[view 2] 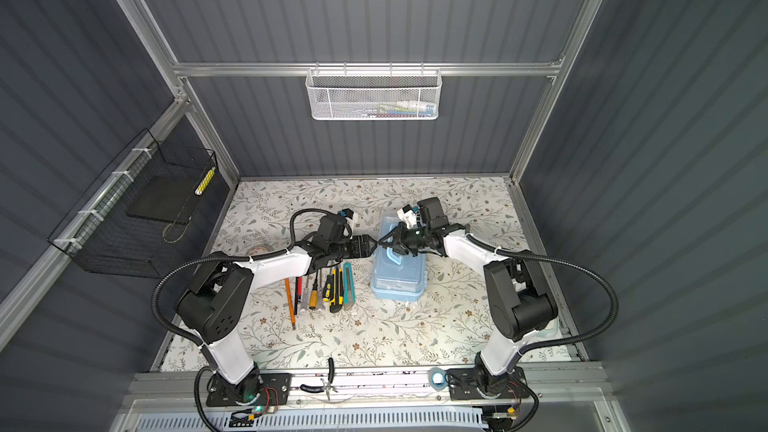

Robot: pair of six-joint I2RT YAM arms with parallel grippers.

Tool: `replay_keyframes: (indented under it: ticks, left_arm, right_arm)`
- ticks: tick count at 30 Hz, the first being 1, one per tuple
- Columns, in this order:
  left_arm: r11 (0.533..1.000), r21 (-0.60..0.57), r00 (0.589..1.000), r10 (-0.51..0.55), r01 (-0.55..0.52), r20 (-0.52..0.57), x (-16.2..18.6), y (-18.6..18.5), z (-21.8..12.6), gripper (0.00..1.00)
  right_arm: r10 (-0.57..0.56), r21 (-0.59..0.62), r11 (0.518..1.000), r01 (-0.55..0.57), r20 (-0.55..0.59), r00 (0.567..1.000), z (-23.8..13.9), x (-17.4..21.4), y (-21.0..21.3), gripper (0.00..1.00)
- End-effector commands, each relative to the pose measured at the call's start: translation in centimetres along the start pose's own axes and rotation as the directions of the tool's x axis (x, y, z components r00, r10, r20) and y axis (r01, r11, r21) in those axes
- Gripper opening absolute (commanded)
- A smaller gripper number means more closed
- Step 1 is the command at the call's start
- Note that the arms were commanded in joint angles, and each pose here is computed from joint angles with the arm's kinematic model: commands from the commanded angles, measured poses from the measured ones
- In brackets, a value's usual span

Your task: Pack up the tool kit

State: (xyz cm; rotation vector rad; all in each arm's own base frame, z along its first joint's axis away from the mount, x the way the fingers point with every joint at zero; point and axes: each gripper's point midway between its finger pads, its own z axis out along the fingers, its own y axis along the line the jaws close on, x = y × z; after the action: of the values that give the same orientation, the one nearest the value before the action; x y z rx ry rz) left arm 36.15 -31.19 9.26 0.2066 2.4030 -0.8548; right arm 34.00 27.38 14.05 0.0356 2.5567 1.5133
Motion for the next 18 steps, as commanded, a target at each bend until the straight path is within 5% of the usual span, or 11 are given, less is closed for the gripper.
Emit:
replay_keyframes:
  ticks: [1,11,18]
  left_arm:
    - [0.994,0.102,0.993,0.047,-0.036,-0.107,3.7,-2.8,-1.0,0.79]
    - [0.947,0.303,0.993,-0.115,0.108,0.005,3.1,-4.2,-2.6,0.78]
    - [0.862,0.474,0.977,-0.212,0.179,0.016,3.8,-5.2,-1.9,0.77]
  right_arm:
    - [-0.144,-0.125,0.983,0.132,-0.094,0.985,1.1,2.9,-0.2,0.0]
    - [-0.15,-0.25,0.961,0.121,-0.1,0.984,0.9,4.8,-0.3,0.0]
    - [-0.117,-0.333,0.939,0.084,-0.081,0.99,1.1,5.0,-0.5,0.0]
